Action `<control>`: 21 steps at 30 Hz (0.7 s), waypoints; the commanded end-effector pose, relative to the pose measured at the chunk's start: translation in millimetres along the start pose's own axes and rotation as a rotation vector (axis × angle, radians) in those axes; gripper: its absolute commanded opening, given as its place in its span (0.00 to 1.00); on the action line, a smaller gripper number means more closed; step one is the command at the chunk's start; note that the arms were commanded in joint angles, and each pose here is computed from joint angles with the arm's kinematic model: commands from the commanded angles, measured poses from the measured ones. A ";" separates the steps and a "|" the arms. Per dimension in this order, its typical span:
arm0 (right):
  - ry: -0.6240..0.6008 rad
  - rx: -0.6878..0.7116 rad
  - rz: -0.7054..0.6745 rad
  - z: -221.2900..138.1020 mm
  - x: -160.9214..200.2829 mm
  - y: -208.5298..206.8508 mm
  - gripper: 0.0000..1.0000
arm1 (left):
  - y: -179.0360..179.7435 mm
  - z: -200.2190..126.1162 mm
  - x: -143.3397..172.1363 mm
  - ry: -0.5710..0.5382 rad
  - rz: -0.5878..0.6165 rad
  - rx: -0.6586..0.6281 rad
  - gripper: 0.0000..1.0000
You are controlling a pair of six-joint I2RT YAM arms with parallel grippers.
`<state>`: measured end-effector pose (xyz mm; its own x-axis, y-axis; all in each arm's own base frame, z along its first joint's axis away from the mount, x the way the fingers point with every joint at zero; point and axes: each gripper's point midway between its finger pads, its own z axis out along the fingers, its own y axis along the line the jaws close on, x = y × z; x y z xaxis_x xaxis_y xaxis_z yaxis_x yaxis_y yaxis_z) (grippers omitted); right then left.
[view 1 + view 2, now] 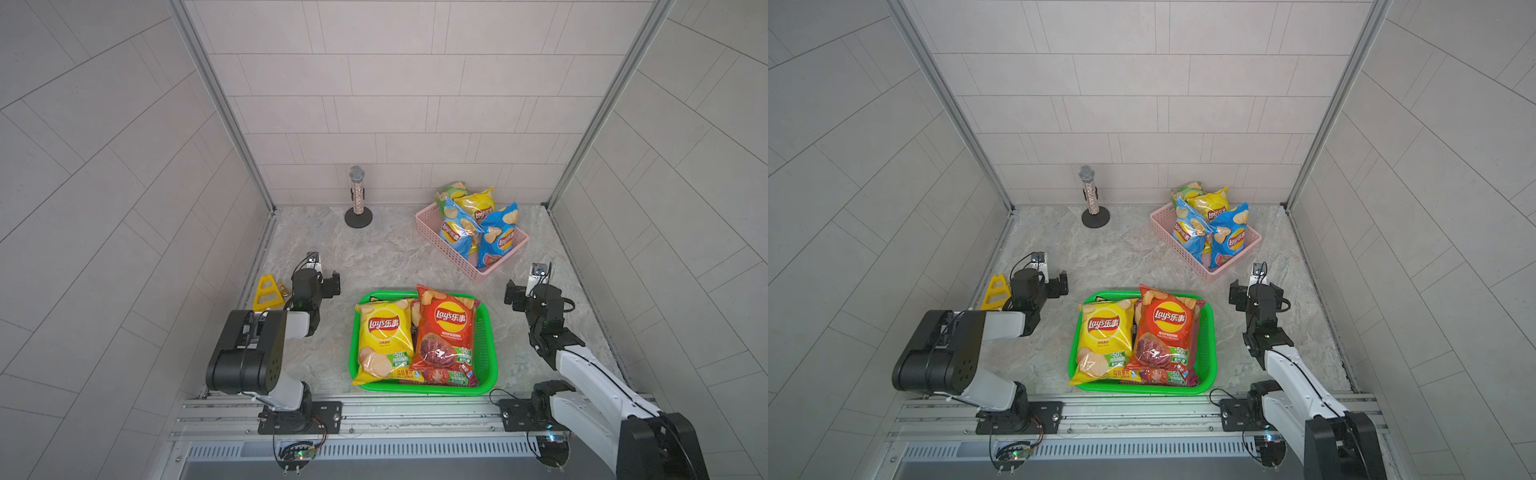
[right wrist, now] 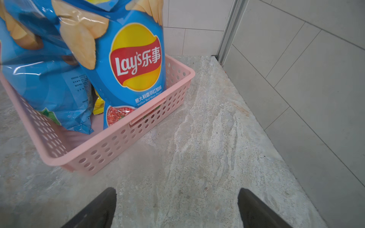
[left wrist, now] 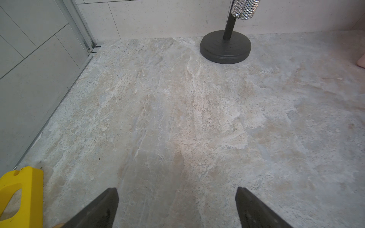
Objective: Put the potato chips into the basket
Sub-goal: Reset both arms
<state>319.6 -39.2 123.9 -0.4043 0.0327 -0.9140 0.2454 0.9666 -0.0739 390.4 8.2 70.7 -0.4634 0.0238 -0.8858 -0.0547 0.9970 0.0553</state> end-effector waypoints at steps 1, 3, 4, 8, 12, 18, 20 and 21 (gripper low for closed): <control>-0.134 -0.074 0.046 9.8 -28.3 8.3 1.00 | 4.0 0.3 -13.4 -0.037 -0.013 -0.015 1.00; -0.149 -0.112 0.063 18.9 -27.4 10.9 1.00 | 4.5 0.2 -13.9 -0.039 -0.015 -0.016 1.00; -0.137 -0.129 0.077 25.5 -23.3 11.1 1.00 | 4.2 0.1 -13.9 -0.039 -0.014 -0.016 1.00; -0.141 -0.196 0.115 40.0 -15.7 15.4 1.00 | 4.3 0.2 -13.5 -0.039 -0.015 -0.016 1.00; -0.138 -0.175 0.108 47.0 -17.2 12.3 1.00 | 4.3 0.1 -14.3 -0.040 -0.014 -0.016 1.00; -0.175 -0.234 0.077 66.2 -3.4 26.1 1.00 | 4.0 0.0 -13.9 -0.040 -0.014 -0.016 1.00; -0.121 -0.223 0.070 66.6 2.3 23.5 1.00 | 4.6 0.2 -13.9 -0.039 -0.015 -0.017 1.00; -0.091 -0.216 0.060 68.7 3.3 23.3 1.00 | 4.5 0.3 -13.9 -0.039 -0.015 -0.017 1.00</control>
<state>374.9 -33.3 68.0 -0.3657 0.1003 -0.9253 0.0854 0.9936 0.0739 390.5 8.6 71.0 -0.4624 0.0237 -0.8864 -0.0567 0.9968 0.0563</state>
